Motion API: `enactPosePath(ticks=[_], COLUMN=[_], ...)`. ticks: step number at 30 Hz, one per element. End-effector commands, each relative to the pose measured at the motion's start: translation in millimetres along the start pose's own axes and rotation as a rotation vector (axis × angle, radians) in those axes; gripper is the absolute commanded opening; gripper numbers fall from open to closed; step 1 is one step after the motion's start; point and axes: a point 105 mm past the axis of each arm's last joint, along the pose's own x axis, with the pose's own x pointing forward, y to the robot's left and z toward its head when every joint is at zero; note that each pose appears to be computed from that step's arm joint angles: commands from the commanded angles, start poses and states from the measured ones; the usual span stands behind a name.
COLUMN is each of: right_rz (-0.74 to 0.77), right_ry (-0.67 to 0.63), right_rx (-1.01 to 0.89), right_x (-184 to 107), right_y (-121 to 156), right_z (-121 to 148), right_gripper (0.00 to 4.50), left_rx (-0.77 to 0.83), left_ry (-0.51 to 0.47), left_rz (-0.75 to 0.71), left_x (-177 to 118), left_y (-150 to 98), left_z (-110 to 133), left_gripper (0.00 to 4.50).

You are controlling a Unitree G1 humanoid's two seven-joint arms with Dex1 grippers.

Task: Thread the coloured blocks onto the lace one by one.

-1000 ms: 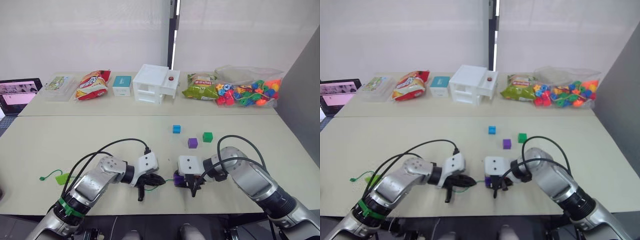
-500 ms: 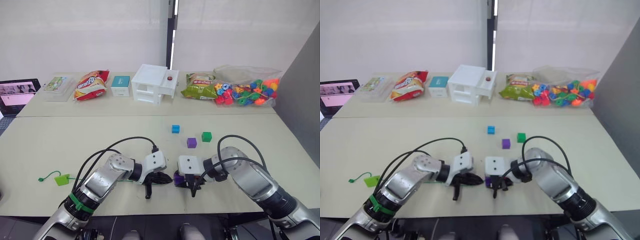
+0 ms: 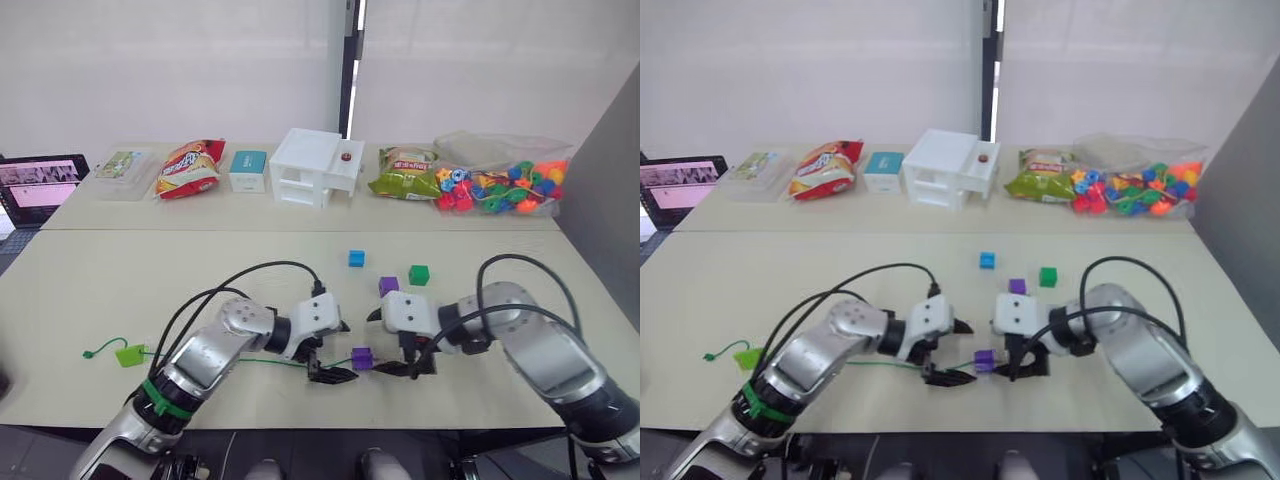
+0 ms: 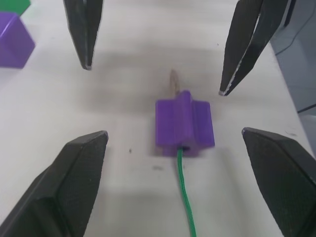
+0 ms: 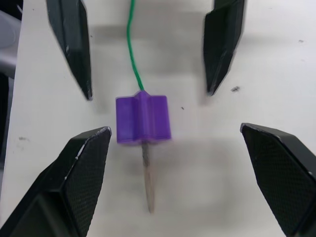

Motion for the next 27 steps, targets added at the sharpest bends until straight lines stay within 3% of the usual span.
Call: enactPosePath(ticks=[1, 8, 11, 18, 24, 27], right_rz=[-0.021, -0.035, -0.022, -0.003, 0.017, 0.019], right_ry=[-0.013, 0.012, 0.021, 0.024, 0.016, 0.030], right_rx=[-0.012, 0.012, 0.021, 0.033, 0.044, 0.046], right_x=[-10.1, -10.7, -7.0, -2.1, 8.7, 14.6], right_y=[-3.4, -5.2, -1.5, 1.5, 4.7, 5.4], right_z=[0.1, -10.0, -16.0, -22.9, -27.0, -32.6], right_gripper=[4.50, 4.50, 4.50, 4.50, 4.50, 3.34], left_rx=[0.038, 0.025, 0.003, -0.007, -0.002, 0.000], left_ry=[0.018, 0.029, -0.025, -0.029, -0.021, -0.018], left_rz=[0.023, 0.003, -0.012, -0.054, -0.053, -0.054], left_x=[5.6, 15.6, 21.8, 24.7, 18.7, 18.1], left_y=[4.8, 0.2, -1.4, -7.0, -4.5, -4.4], left_z=[0.8, -9.9, -1.8, -5.0, -7.2, -7.6], left_gripper=[4.45, 4.45, 3.60, 1.40, 1.39, 1.39])
